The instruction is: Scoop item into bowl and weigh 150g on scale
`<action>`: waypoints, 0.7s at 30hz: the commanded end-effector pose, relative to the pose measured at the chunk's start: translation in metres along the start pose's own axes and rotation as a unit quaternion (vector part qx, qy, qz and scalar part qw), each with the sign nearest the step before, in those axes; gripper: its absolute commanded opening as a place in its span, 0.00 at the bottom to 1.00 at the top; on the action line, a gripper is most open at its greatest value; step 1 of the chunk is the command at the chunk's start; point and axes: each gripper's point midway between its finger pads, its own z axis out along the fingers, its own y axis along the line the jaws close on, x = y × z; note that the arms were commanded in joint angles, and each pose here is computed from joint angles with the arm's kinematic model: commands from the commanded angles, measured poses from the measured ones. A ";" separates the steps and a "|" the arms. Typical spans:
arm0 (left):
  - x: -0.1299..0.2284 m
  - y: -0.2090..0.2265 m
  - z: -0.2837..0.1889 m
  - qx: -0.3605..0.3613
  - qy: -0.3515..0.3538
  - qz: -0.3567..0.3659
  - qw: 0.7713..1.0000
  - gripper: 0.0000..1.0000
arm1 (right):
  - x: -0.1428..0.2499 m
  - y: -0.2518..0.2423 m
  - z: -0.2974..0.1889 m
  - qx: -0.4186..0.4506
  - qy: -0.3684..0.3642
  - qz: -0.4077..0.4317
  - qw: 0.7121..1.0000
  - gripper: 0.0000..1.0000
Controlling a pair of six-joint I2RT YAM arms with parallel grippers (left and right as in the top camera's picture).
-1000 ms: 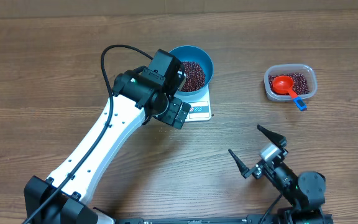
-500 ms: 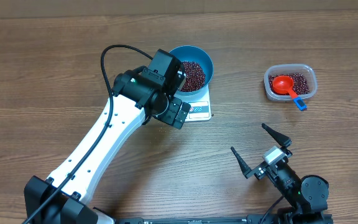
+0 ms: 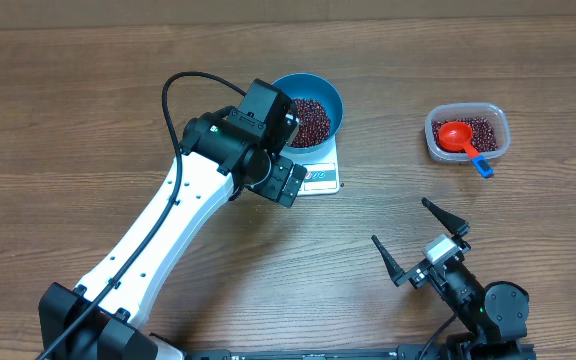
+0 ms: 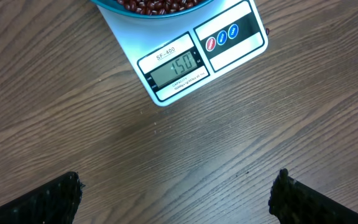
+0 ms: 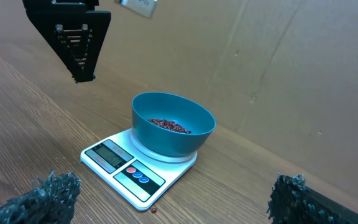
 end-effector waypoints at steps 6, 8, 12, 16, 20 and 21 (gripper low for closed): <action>-0.003 -0.001 -0.009 0.000 -0.014 0.009 1.000 1.00 | 0.003 -0.001 0.000 0.004 0.001 0.001 1.000 1.00; 0.005 0.000 -0.011 -0.001 -0.001 0.009 1.000 1.00 | 0.003 -0.001 0.000 0.004 0.001 0.001 1.000 1.00; 0.013 0.000 -0.029 -0.009 -0.010 0.015 1.000 1.00 | 0.003 -0.001 0.000 0.004 0.001 0.001 1.000 1.00; 0.011 0.005 -0.075 -0.028 -0.085 0.016 0.996 1.00 | 0.003 -0.001 0.000 0.004 0.001 0.001 1.000 1.00; 0.020 0.010 -0.130 -0.026 -0.172 0.008 0.985 1.00 | 0.003 -0.001 0.000 0.004 0.001 0.001 1.000 1.00; 0.022 0.015 -0.142 -0.028 -0.194 0.001 0.981 1.00 | 0.003 -0.001 0.000 0.004 0.001 0.001 1.000 1.00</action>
